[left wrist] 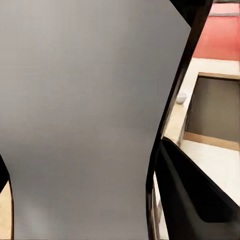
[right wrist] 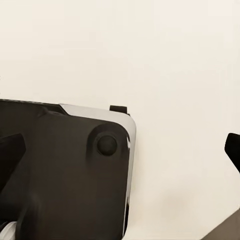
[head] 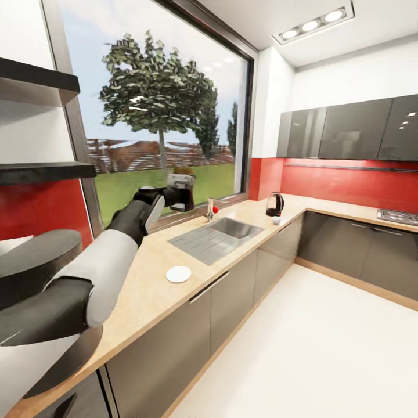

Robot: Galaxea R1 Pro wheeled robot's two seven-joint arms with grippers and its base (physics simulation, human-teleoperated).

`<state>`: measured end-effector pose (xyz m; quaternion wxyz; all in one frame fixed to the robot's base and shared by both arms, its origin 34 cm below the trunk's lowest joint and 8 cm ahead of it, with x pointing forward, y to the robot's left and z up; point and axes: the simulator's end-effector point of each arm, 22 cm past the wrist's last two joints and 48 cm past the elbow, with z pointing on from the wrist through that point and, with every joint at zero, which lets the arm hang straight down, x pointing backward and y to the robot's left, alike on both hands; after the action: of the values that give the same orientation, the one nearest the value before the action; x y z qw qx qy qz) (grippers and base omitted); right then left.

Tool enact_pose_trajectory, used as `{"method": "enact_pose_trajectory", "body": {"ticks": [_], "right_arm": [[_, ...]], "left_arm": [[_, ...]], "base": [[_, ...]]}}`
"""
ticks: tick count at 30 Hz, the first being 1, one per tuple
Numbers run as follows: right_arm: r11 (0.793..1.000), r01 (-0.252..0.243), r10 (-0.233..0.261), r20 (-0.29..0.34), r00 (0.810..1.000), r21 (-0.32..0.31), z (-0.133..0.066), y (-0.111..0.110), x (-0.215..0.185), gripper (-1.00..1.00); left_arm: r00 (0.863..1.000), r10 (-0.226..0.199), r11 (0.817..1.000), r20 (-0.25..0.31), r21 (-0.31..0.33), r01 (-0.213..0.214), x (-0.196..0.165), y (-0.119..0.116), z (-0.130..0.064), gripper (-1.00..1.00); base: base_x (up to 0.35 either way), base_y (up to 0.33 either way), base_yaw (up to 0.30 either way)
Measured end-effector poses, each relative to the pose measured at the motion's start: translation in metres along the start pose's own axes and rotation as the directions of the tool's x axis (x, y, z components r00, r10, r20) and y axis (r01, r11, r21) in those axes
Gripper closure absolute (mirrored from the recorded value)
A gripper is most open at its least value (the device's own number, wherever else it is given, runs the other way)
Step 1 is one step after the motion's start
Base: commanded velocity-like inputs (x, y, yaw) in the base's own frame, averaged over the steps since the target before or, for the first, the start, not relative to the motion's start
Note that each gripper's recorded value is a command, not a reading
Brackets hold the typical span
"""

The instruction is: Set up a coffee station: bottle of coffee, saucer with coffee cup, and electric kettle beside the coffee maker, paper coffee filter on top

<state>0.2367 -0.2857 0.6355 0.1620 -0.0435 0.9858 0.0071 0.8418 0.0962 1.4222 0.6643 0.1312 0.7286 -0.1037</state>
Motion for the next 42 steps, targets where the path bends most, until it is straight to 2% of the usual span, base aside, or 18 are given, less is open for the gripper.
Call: {"method": "enact_pose_trajectory", "body": {"ticks": [2, 3, 7, 9, 10, 11, 12, 15, 30, 34, 39, 41, 42], "right_arm": [[1.0, -0.002, 0.002, 0.003, 1.0, 0.0, 0.0, 0.001, -0.001, -1.0], [1.0, -0.002, 0.002, 0.001, 1.0, -0.001, 0.0, 0.001, -0.001, -1.0], [1.0, -0.004, 0.004, 0.004, 1.0, -0.001, 0.0, 0.001, -0.002, -1.0], [1.0, -0.005, 0.005, 0.009, 1.0, 0.0, 0.0, 0.001, -0.004, -1.0], [1.0, -0.006, 0.006, 0.016, 1.0, 0.002, 0.001, 0.0, -0.008, -1.0], [1.0, -0.006, 0.006, 0.017, 1.0, 0.002, 0.001, 0.0, -0.008, -1.0], [1.0, -0.007, 0.007, 0.017, 1.0, 0.003, 0.001, 0.0, -0.009, -1.0], [1.0, -0.009, 0.009, 0.019, 1.0, 0.002, 0.001, 0.0, -0.01, -1.0], [1.0, -0.01, 0.01, 0.038, 0.999, 0.0, 0.001, 0.002, -0.018, -1.0], [1.0, -0.01, 0.01, 0.039, 0.999, 0.0, 0.001, 0.002, -0.018, -1.0], [1.0, -0.009, 0.009, 0.039, 0.999, 0.0, 0.001, 0.002, -0.018, -1.0], [1.0, -0.01, 0.01, 0.039, 0.999, 0.0, 0.001, 0.002, -0.018, -1.0], [1.0, -0.011, 0.011, 0.04, 0.999, 0.0, 0.001, 0.002, -0.018, -1.0]], "left_arm": [[0.999, 0.032, 0.999, -0.037, 0.026, -0.032, 0.042, -0.018, 0.002, 1.0], [0.998, 0.04, 0.999, -0.058, 0.024, -0.038, 0.058, -0.019, 0.005, 1.0], [0.996, 0.036, 0.998, -0.077, 0.045, -0.033, 0.101, -0.031, 0.001, 1.0], [0.997, 0.036, 0.998, -0.063, 0.05, -0.033, 0.113, -0.035, -0.001, 1.0], [0.996, 0.085, 0.993, -0.012, 0.078, -0.084, 0.128, -0.053, -0.003, 1.0], [0.994, 0.086, 0.993, -0.063, 0.09, -0.08, 0.166, -0.059, -0.005, 1.0], [0.994, 0.091, 0.991, -0.068, 0.105, -0.084, 0.184, -0.068, -0.006, 1.0], [0.994, 0.09, 0.99, -0.058, 0.109, -0.084, 0.196, -0.073, -0.01, 1.0], [0.994, 0.058, 0.991, -0.089, 0.126, -0.047, 0.251, -0.085, -0.028, 1.0], [0.994, 0.044, 0.991, -0.098, 0.128, -0.031, 0.271, -0.089, -0.04, 1.0], [0.997, 0.03, 0.992, -0.072, 0.12, -0.021, 0.288, -0.091, -0.049, 1.0], [0.997, 0.023, 0.993, -0.068, 0.119, -0.015, 0.303, -0.094, -0.055, 1.0], [0.997, 0.011, 0.993, -0.077, 0.12, -0.001, 0.324, -0.098, -0.066, 1.0]], "base": [[0.0, 0.0, 0.0], [0.0, 0.0, 0.0], [-0.001, 0.0, 0.0], [-0.142, -0.058, 0.0], [-0.259, -0.126, 0.0], [-0.274, -0.139, 0.0], [-0.277, -0.14, 0.0], [-0.28, -0.136, 0.0], [-0.261, -0.103, 0.0], [-0.049, -0.016, 0.0], [-0.009, -0.003, 0.0], [-0.001, 0.0, 0.0], [0.0, 0.0, 0.0]]}}
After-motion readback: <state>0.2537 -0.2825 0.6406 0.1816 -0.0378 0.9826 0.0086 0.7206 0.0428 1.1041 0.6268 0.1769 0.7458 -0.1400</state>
